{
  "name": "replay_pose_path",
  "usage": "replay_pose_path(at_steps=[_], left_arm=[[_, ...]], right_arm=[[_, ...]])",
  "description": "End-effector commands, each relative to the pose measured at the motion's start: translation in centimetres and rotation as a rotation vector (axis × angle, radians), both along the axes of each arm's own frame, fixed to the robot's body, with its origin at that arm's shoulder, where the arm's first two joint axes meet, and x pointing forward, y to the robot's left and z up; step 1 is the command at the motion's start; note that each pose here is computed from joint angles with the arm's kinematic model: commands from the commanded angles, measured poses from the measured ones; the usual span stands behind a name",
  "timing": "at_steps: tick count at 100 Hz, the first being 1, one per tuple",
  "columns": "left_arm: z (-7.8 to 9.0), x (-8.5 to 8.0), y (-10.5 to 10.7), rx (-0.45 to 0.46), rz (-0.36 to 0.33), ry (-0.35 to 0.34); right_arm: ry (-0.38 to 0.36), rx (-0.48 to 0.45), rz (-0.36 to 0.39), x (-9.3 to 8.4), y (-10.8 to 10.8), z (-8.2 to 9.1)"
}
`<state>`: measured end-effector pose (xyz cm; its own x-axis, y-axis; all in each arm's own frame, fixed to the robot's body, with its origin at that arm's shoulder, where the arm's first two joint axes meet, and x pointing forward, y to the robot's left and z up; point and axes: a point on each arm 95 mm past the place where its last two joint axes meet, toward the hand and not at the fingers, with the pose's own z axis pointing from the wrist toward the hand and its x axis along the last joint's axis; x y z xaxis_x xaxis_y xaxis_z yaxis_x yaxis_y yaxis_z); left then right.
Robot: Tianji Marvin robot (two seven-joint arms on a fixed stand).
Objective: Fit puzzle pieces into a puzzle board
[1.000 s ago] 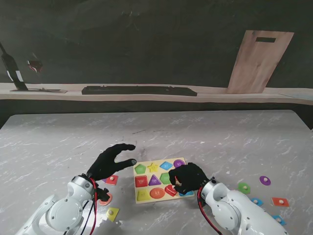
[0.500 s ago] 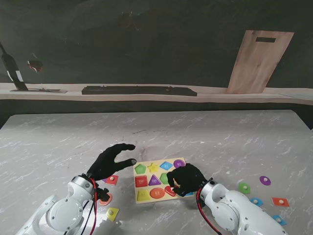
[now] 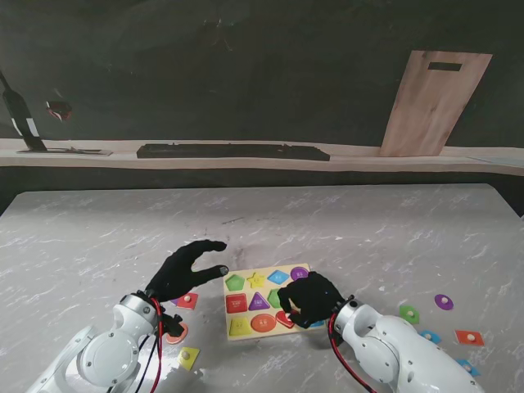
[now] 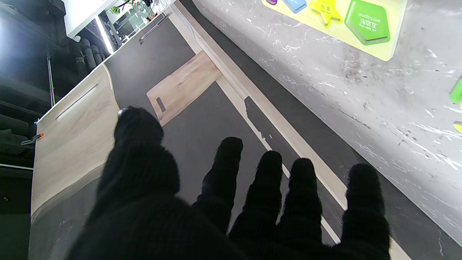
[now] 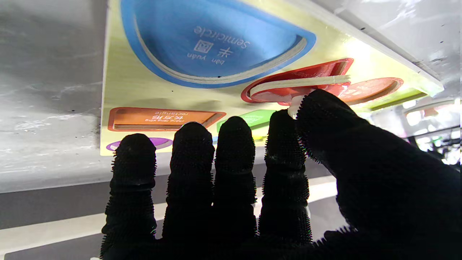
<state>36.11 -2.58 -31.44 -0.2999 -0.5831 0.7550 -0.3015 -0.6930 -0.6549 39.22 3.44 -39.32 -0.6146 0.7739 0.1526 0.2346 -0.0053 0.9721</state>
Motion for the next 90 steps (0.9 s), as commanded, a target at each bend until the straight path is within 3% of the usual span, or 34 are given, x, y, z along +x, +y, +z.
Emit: replay_pose_path(at_steps=[1, 90], left_arm=[[0.0, -0.07, -0.18, -0.01, 0.002, 0.005], [-0.12, -0.02, -0.28, -0.016, 0.002, 0.013]], right_arm=[[0.001, -0.014, 0.013, -0.24, 0.04, -0.23], [-0.003, -0.086, 0.017, -0.35, -0.17, -0.9]])
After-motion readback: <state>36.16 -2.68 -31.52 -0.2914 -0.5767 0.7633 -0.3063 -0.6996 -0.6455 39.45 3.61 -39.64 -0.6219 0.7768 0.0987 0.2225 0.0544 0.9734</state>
